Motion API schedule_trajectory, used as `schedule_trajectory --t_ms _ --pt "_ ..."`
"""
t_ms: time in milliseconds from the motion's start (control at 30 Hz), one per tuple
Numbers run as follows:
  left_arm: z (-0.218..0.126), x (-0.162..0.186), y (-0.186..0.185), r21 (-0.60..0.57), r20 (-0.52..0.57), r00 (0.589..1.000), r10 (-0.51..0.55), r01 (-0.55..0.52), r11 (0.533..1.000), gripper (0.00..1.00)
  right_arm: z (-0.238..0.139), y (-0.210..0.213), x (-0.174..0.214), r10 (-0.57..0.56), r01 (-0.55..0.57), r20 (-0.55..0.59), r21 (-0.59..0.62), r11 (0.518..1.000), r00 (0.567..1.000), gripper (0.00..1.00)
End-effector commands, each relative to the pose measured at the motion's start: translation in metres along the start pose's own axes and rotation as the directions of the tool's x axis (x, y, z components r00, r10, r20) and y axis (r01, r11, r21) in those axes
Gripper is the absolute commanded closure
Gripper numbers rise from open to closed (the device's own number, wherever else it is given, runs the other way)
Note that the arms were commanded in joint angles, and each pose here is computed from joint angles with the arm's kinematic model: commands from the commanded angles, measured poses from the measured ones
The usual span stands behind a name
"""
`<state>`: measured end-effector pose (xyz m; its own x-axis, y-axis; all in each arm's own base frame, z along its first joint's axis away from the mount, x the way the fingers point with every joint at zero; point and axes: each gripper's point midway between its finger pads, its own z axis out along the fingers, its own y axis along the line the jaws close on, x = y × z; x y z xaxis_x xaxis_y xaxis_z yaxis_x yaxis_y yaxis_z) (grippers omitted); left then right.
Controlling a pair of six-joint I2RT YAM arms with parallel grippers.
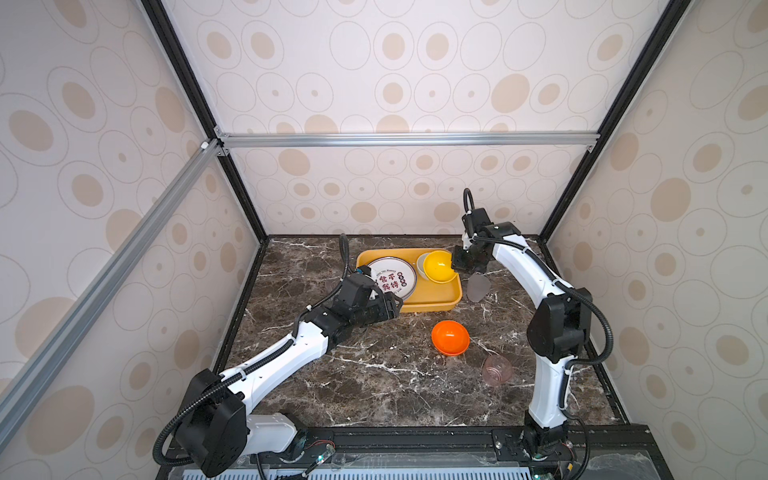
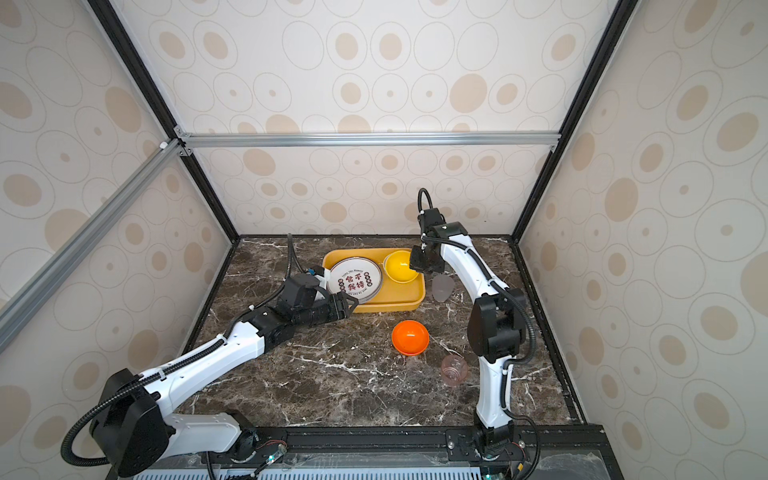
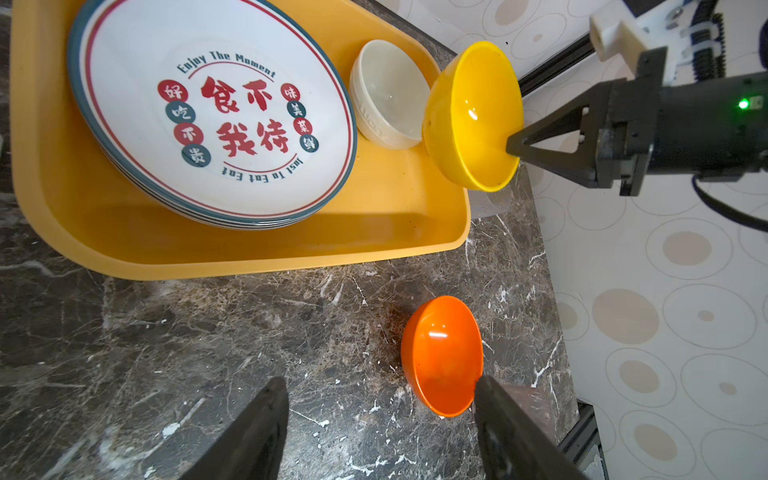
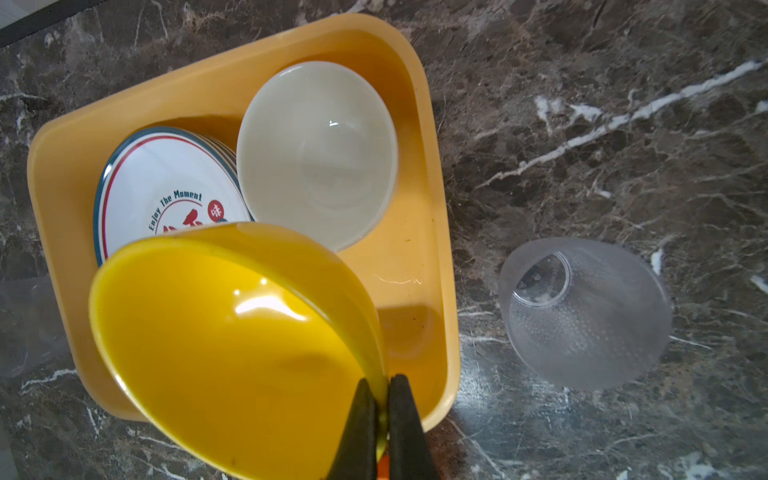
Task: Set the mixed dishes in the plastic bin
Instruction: 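Lift the yellow bowl off the orange bowl and carry it over the tray, then lower the yellow bowl into the white bowl and open the right gripper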
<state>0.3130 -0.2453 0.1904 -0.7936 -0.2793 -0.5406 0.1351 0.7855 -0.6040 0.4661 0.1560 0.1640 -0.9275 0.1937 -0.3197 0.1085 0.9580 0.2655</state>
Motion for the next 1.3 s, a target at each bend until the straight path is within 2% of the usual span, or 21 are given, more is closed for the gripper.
schedule_trajectory --t_ms 0,133,467,1267 --pt "-0.006 -0.012 -0.008 0.018 0.019 1.000 -0.015 0.015 1.000 0.30 0.000 0.005 -0.010 0.026 -0.026 0.000 -0.007 1.000 1.000 1.00" --pt "-0.007 -0.012 -0.004 0.013 0.020 1.000 -0.020 0.020 1.000 0.29 0.013 -0.008 -0.028 0.072 -0.072 0.003 0.012 0.997 0.997 1.00" --pt "-0.011 -0.007 0.009 -0.004 0.020 0.999 -0.046 0.047 0.999 0.30 0.033 -0.002 -0.051 0.094 -0.094 0.022 -0.003 0.996 0.995 1.00" --pt "-0.012 0.001 0.021 -0.016 0.012 0.997 -0.078 0.079 0.997 0.30 0.071 -0.001 -0.053 0.122 -0.122 -0.024 -0.014 0.992 0.992 1.00"
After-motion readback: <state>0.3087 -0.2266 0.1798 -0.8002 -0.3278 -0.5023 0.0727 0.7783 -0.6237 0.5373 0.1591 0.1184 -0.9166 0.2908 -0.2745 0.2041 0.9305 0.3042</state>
